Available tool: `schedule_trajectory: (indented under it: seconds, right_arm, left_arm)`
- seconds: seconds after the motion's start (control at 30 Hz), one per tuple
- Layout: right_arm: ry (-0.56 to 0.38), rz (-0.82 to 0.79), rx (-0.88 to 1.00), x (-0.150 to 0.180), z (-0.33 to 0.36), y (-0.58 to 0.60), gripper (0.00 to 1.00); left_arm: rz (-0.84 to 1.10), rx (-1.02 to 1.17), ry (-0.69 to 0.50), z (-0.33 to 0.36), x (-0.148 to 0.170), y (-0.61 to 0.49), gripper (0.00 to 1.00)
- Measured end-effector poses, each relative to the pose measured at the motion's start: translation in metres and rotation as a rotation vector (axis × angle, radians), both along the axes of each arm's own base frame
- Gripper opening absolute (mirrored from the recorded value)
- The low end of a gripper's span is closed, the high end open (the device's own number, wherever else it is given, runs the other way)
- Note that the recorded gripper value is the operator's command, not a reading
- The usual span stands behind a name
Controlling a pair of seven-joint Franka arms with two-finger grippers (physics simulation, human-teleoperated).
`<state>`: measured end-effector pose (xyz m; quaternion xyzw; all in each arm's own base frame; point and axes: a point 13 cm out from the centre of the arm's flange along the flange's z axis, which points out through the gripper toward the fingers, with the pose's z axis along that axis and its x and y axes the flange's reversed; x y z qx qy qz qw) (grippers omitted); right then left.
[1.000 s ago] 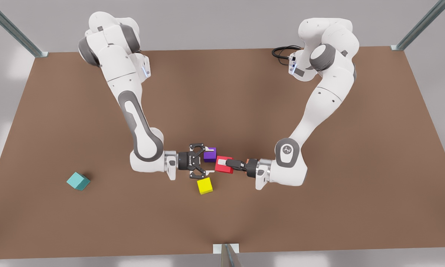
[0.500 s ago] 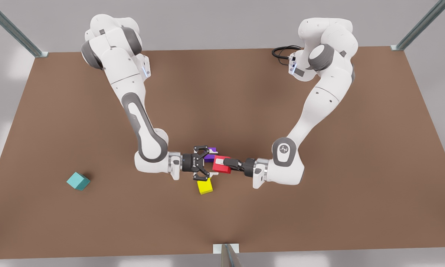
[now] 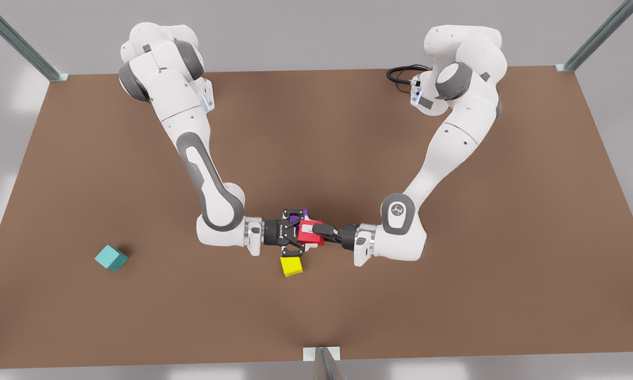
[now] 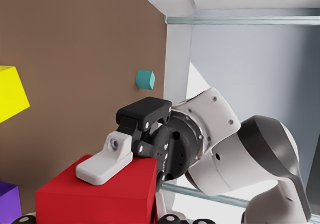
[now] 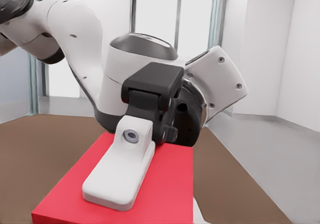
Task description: Pick up red wooden cube and pass to hand red wooden cube and place in blue wooden cube
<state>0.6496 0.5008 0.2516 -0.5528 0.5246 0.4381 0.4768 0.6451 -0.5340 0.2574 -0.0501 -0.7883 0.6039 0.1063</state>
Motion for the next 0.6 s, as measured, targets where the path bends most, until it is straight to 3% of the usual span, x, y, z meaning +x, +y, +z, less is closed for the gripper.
schedule_trajectory:
  seconds: [0.03,0.23,0.33,0.43,0.5,0.6]
  right_arm:
    - [-0.001,0.0,0.0,0.0,0.0,0.0,0.56]
    - [-0.009,0.003,0.001,0.0,0.001,-0.001,0.56]
    - [-0.013,0.003,0.0,0.001,0.001,-0.003,0.56]
    - [-0.067,0.005,-0.089,0.033,-0.007,-0.077,0.56]
    - [-0.129,0.057,-0.238,0.052,-0.01,-0.17,0.56]
    - [-0.19,0.166,-0.582,0.051,-0.001,-0.313,0.56]
  left_arm:
    - [0.001,-0.004,0.0,0.0,0.0,0.0,1.0]
    - [0.009,-0.015,-0.014,0.007,0.005,0.005,1.0]
    - [0.056,-0.013,-0.031,0.015,0.038,0.057,1.0]
    - [0.091,0.007,-0.055,0.023,0.073,0.141,1.0]
    - [0.051,0.136,-0.177,0.055,0.082,0.204,1.0]
    - [-0.113,0.573,-0.415,0.107,0.066,0.307,1.0]
